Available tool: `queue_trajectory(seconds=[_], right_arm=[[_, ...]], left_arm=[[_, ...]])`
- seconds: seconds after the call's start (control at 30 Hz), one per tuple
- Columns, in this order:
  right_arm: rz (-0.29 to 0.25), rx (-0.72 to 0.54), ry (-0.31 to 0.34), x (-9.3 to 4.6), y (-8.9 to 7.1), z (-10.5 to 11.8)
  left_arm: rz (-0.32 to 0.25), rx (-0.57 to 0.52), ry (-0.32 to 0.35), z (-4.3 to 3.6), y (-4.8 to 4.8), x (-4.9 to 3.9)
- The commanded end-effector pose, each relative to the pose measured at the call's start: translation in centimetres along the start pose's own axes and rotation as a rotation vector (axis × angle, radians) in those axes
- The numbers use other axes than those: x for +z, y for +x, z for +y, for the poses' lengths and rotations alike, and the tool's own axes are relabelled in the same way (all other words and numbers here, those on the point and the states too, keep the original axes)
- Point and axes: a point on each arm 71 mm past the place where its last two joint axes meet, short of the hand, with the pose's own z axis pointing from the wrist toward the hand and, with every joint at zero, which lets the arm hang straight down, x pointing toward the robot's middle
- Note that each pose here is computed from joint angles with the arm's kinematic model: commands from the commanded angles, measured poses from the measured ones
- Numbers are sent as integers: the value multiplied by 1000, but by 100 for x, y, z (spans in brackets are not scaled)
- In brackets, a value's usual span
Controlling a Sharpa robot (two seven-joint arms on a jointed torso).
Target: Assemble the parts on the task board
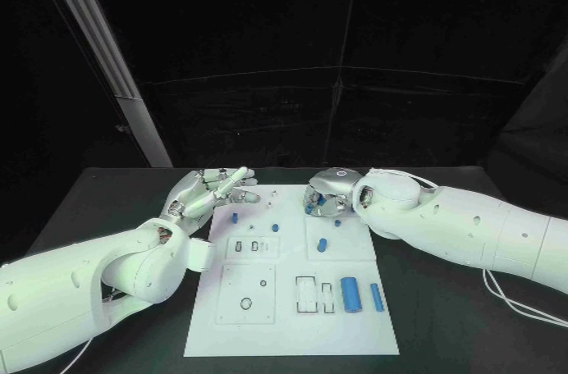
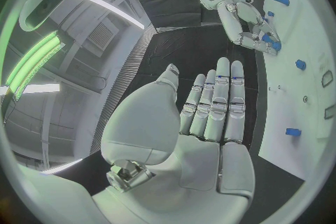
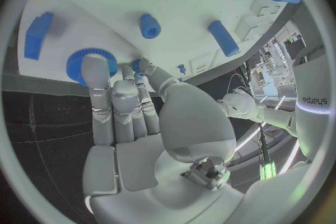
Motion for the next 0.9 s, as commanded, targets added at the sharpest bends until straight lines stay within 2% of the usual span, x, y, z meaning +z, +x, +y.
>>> queue_trajectory(seconds=[0.03, 0.23, 0.47, 0.63, 0.9], right_arm=[[-1, -15, 8, 2, 4, -4], [-115, -2, 6, -19, -81, 10], [-201, 48, 22, -44, -194, 30], [-235, 67, 46, 15, -287, 37], [-249, 70, 66, 214, -342, 84]], left_arm=[[8, 4, 11, -16, 2, 2], [6, 5, 9, -18, -13, -2], [-2, 11, 10, -28, -53, -2], [-9, 16, 12, -37, -89, 4], [-26, 12, 8, -45, -136, 16]])
